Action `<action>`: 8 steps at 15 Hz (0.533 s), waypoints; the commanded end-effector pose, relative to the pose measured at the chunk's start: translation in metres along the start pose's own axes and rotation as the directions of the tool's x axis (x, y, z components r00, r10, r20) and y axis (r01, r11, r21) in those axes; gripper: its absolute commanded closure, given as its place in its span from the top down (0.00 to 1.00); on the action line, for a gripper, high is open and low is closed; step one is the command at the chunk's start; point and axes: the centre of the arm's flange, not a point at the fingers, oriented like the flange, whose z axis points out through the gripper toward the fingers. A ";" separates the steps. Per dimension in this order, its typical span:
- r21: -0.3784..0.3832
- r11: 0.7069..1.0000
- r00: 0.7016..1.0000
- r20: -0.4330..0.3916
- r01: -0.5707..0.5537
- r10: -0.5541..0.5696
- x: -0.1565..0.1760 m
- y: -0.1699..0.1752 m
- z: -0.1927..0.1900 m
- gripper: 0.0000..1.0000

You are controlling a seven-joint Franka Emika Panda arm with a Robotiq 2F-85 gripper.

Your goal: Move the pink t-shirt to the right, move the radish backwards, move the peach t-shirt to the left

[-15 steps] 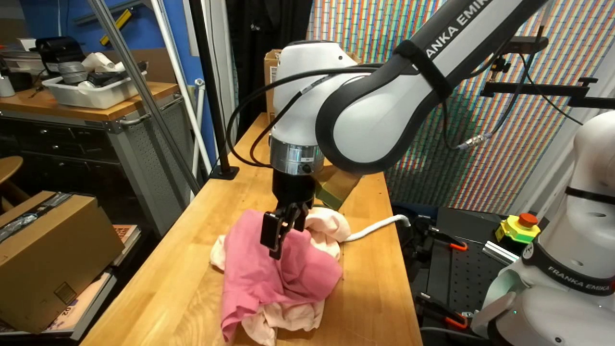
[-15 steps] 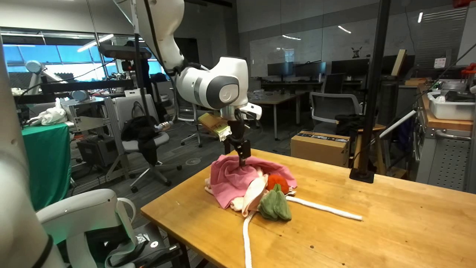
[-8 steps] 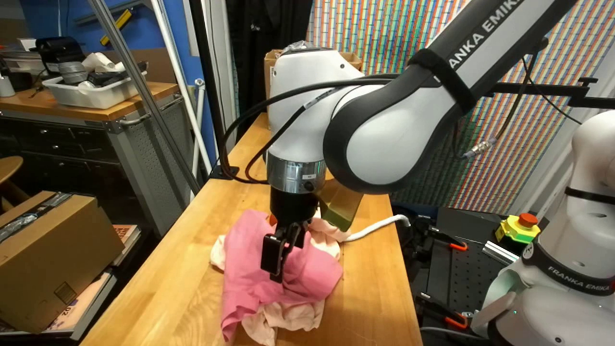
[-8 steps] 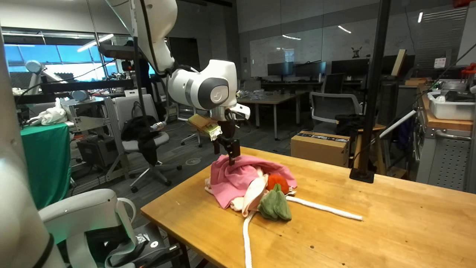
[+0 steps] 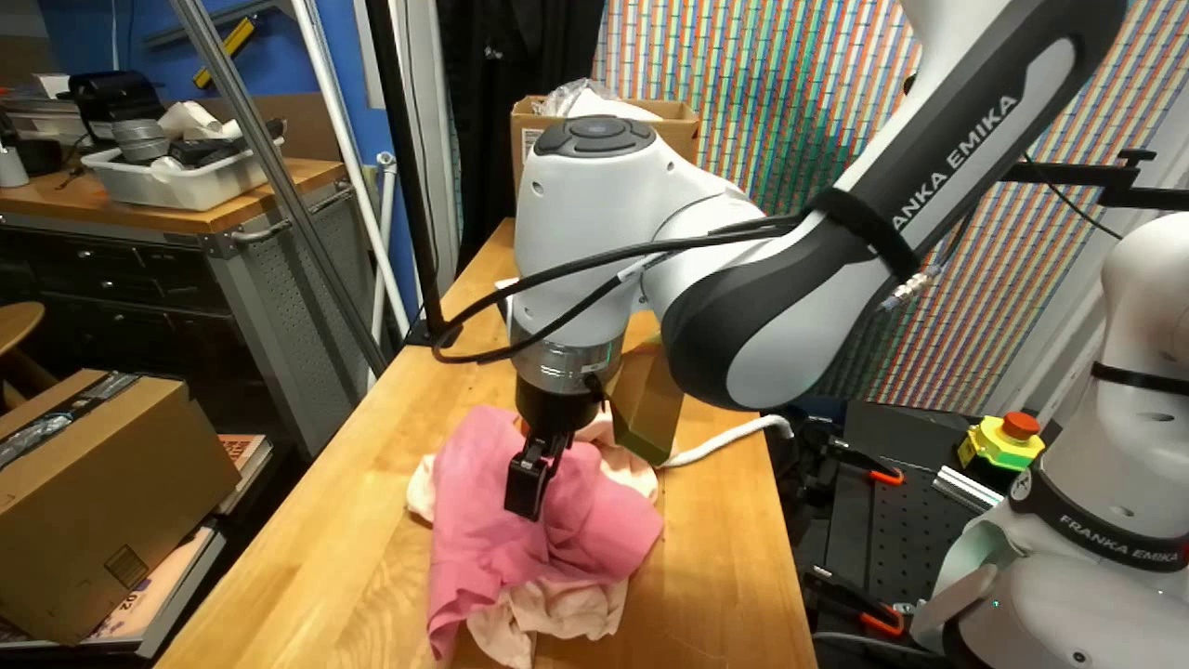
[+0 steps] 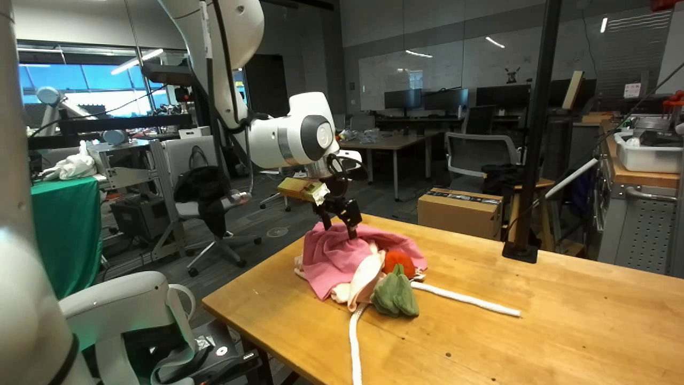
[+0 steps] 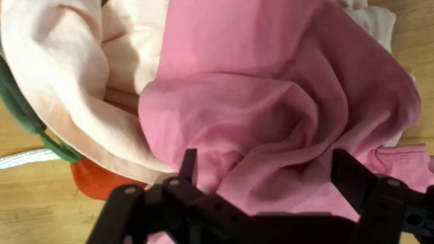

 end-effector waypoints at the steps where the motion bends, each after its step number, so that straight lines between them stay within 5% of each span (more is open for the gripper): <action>1: -0.019 1.000 0.997 -0.071 -0.012 0.011 0.012 0.000 0.009 1.00; 5: -0.003 1.000 0.994 -0.113 -0.014 0.014 0.016 0.004 0.012 1.00; 6: 0.001 1.000 0.993 -0.115 -0.010 0.010 0.015 0.005 0.011 0.75; 8: 0.003 1.000 0.992 -0.125 -0.011 0.011 0.016 0.005 0.009 0.68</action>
